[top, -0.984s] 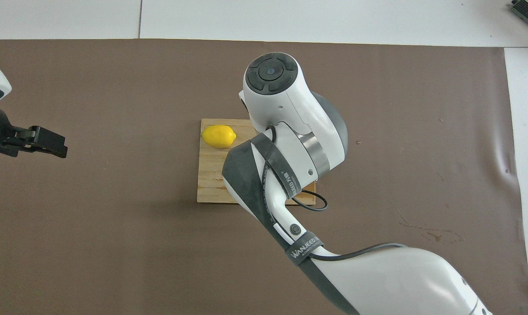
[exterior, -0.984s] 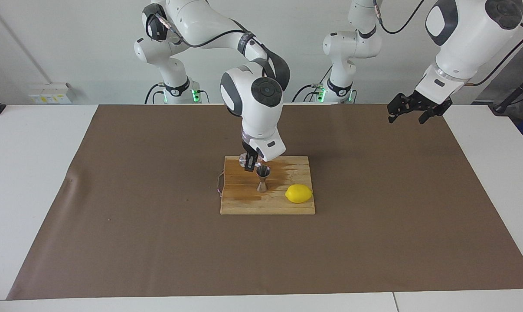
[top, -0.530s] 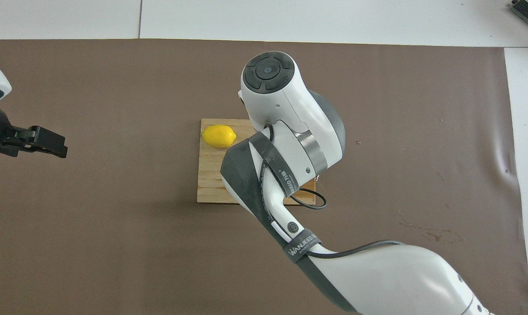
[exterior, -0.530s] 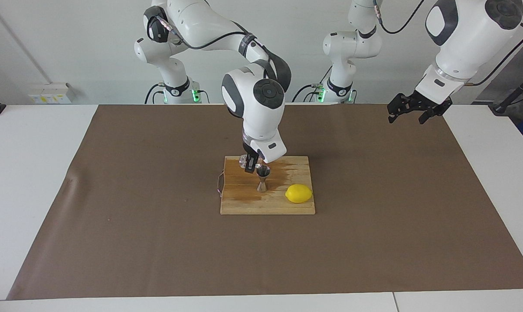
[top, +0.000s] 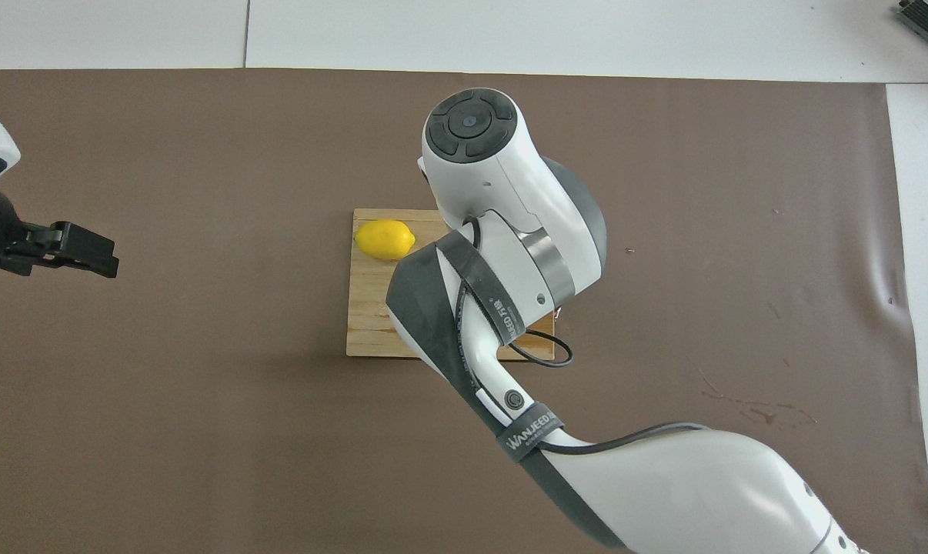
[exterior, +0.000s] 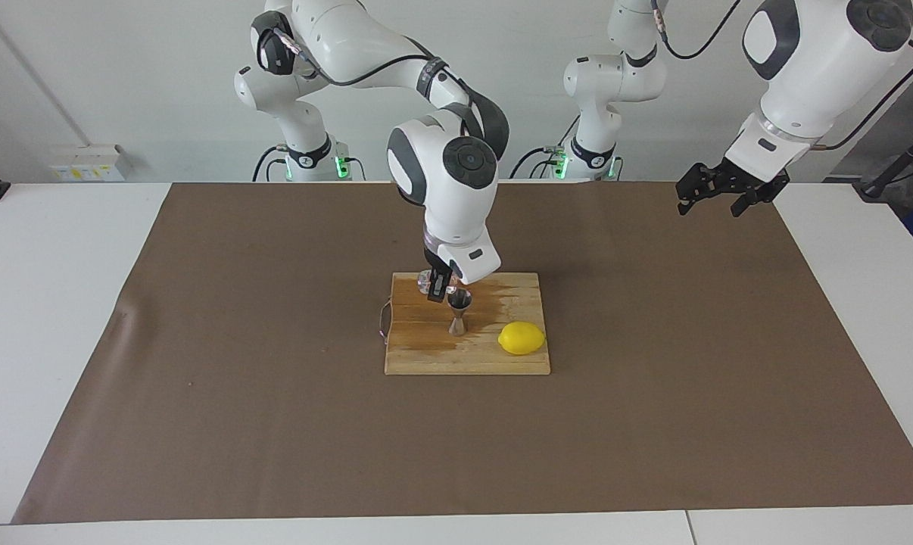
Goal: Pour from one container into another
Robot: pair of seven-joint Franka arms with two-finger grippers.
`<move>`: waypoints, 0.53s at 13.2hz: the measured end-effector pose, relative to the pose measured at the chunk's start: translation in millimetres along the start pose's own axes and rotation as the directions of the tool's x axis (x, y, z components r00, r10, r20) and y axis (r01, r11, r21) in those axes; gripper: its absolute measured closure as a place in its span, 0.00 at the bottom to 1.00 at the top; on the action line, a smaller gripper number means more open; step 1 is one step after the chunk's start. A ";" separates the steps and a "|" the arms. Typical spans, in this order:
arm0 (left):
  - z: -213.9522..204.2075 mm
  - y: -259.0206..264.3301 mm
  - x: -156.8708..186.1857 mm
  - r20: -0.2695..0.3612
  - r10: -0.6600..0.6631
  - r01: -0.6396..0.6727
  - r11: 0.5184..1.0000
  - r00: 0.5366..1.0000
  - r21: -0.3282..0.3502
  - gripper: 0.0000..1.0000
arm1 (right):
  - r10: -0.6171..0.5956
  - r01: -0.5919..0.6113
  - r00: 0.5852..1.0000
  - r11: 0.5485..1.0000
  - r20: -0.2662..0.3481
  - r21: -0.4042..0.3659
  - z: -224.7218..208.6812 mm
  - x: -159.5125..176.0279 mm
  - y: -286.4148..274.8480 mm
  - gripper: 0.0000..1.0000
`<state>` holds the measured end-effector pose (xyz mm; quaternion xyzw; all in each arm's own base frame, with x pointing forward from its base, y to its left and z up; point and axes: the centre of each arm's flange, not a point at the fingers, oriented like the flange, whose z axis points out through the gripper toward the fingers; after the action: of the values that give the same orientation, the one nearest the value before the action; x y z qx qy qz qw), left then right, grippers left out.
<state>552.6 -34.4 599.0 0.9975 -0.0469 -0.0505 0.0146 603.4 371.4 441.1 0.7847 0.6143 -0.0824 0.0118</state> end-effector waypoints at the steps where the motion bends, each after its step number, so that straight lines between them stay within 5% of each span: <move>1: 0.0 0.0 0.0 0.000 0.000 0.000 1.000 1.000 0.000 0.00 | 0.002 -0.002 1.000 1.000 0.001 0.000 -0.4 0.7 0.4 0.51; 7: 0.0 0.0 0.0 0.000 0.000 0.000 1.000 1.000 0.000 0.00 | 0.010 -0.010 1.000 1.000 0.008 -0.006 -2.1 4.3 1.5 0.51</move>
<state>552.6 -34.4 599.0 0.9975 -0.0469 -0.0505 0.0146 606.1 375.4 442.5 0.7874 0.6105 -0.0834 0.0171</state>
